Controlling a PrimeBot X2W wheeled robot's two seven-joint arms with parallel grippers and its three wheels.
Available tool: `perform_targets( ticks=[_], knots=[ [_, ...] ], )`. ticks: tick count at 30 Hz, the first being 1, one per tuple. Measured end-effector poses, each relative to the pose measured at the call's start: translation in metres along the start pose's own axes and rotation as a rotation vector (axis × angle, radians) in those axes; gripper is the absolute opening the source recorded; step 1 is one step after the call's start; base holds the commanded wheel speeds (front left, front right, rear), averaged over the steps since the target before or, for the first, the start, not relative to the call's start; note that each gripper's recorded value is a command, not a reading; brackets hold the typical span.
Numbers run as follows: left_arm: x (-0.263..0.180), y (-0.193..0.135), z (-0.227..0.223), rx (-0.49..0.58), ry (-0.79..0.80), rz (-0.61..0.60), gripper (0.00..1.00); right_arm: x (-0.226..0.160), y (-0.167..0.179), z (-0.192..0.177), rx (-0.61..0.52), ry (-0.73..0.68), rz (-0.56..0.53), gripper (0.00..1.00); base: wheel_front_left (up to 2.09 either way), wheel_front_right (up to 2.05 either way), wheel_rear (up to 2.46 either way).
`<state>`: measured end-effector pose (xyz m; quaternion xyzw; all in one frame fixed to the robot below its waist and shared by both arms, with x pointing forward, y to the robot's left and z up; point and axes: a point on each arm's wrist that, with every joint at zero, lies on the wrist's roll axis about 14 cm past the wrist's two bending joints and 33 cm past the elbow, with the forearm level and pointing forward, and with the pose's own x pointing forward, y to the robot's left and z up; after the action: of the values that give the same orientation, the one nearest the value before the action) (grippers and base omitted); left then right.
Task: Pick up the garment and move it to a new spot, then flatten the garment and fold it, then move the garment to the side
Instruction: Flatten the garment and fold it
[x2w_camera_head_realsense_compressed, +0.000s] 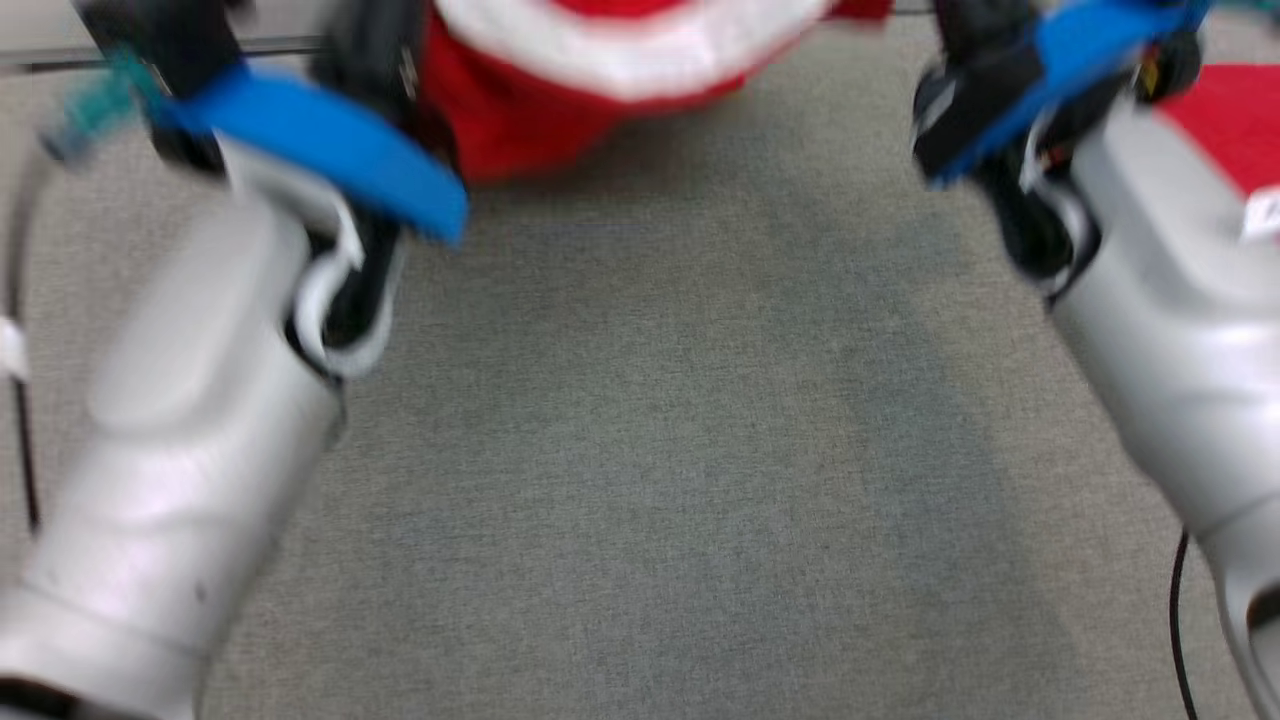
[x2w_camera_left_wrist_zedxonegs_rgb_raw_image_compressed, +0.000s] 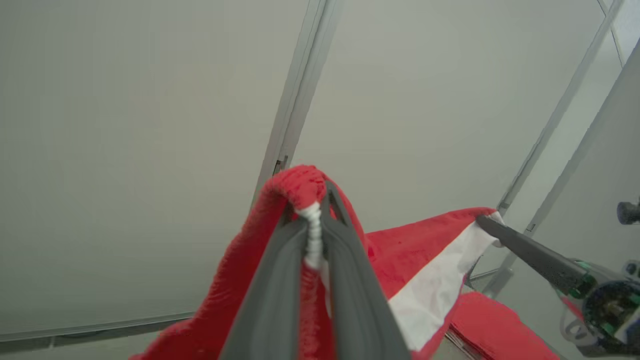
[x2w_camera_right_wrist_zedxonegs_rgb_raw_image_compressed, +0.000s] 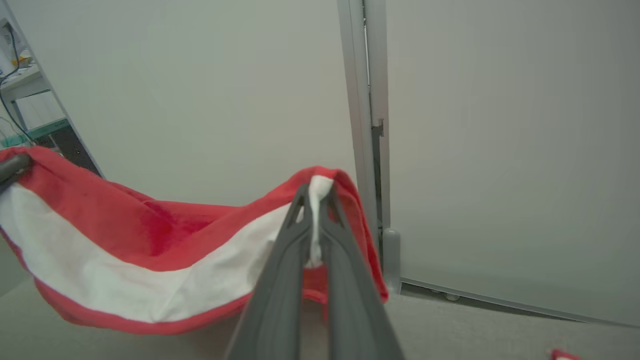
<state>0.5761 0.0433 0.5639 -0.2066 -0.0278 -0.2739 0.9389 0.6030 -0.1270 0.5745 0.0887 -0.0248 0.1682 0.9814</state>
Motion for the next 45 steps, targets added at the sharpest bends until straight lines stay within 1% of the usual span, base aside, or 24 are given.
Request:
perform_targets(
  ticks=[2, 3, 5, 8, 11, 14, 16, 19, 24, 28, 31, 34, 36, 37, 38, 41, 43, 45],
  knots=[
    [-0.022, 0.001, -0.019, -0.028, 0.031, 0.021, 0.0, -0.018, 0.005, -0.025, 0.008, 0.056, 0.018, 0.0, 0.0, 0.0, 0.0],
    [-0.031, 0.001, -0.02, -0.046, 0.023, 0.035, 0.0, -0.028, 0.006, -0.038, 0.014, 0.085, 0.024, 0.0, 0.0, 0.0, 0.0],
    [-0.054, -0.004, -0.034, -0.066, 0.038, 0.049, 0.0, -0.052, 0.009, -0.065, 0.009, 0.154, 0.042, 0.0, 0.0, 0.0, 0.0],
    [-0.098, -0.013, -0.068, -0.114, 0.102, 0.091, 0.0, -0.085, 0.014, -0.089, 0.059, 0.211, 0.046, 0.0, 0.0, 0.0, 0.0],
    [-0.136, -0.02, -0.085, -0.13, 0.14, 0.126, 0.0, -0.118, 0.019, -0.106, 0.087, 0.254, 0.048, 0.0, 0.0, 0.0, 0.0],
    [-0.173, -0.033, -0.104, -0.187, 0.186, 0.159, 0.0, -0.154, 0.023, -0.122, 0.131, 0.295, 0.036, 0.0, 0.0, 0.0, 0.0],
    [-0.195, -0.036, -0.112, -0.192, 0.217, 0.178, 0.0, -0.177, 0.025, -0.131, 0.163, 0.321, 0.021, 0.0, 0.0, 0.0, 0.0],
    [-0.225, -0.038, -0.118, -0.243, 0.223, 0.237, 0.0, -0.208, 0.033, -0.143, 0.215, 0.349, 0.004, 0.0, 0.0, 0.0, 0.0],
    [-0.261, -0.043, -0.122, -0.239, 0.247, 0.275, 0.0, -0.254, 0.044, -0.157, 0.291, 0.385, -0.028, 0.0, 0.0, 0.0, 0.0],
    [-0.276, -0.046, -0.12, -0.217, 0.266, 0.268, 0.0, -0.282, 0.06, -0.165, 0.349, 0.421, -0.037, 0.0, 0.0, 0.0, 0.0],
    [-0.279, -0.049, -0.119, -0.219, 0.274, 0.258, 0.0, -0.288, 0.059, -0.161, 0.376, 0.412, -0.062, 0.0, 0.0, 0.0, 0.0],
    [-0.278, -0.051, -0.118, -0.219, 0.274, 0.253, 0.0, -0.286, 0.053, -0.153, 0.371, 0.391, -0.079, 0.0, 0.0, 0.0, 0.0],
    [-0.276, -0.053, -0.117, -0.22, 0.271, 0.245, 0.0, -0.279, 0.046, -0.143, 0.345, 0.365, -0.086, 0.0, 0.0, 0.0, 0.0],
    [-0.273, -0.056, -0.116, -0.228, 0.259, 0.239, 0.0, -0.271, 0.042, -0.135, 0.348, 0.342, -0.094, 0.0, 0.0, 0.0, 0.0],
    [-0.273, -0.056, -0.116, -0.228, 0.259, 0.239, 0.0, -0.271, 0.042, -0.135, 0.348, 0.342, -0.094, 0.0, 0.0, 0.0, 0.0],
    [-0.261, -0.055, -0.11, -0.216, 0.233, 0.223, 0.0, -0.247, 0.033, -0.119, 0.35, 0.293, -0.107, 0.0, 0.0, 0.0, 0.0],
    [-0.251, -0.053, -0.105, -0.212, 0.211, 0.218, 0.0, -0.224, 0.03, -0.108, 0.353, 0.257, -0.102, 0.0, 0.0, 0.0, 0.0],
    [-0.242, -0.047, -0.1, -0.205, 0.192, 0.223, 0.0, -0.2, 0.028, -0.099, 0.333, 0.235, -0.084, 0.0, 0.0, 0.0, 0.0]
  ],
)
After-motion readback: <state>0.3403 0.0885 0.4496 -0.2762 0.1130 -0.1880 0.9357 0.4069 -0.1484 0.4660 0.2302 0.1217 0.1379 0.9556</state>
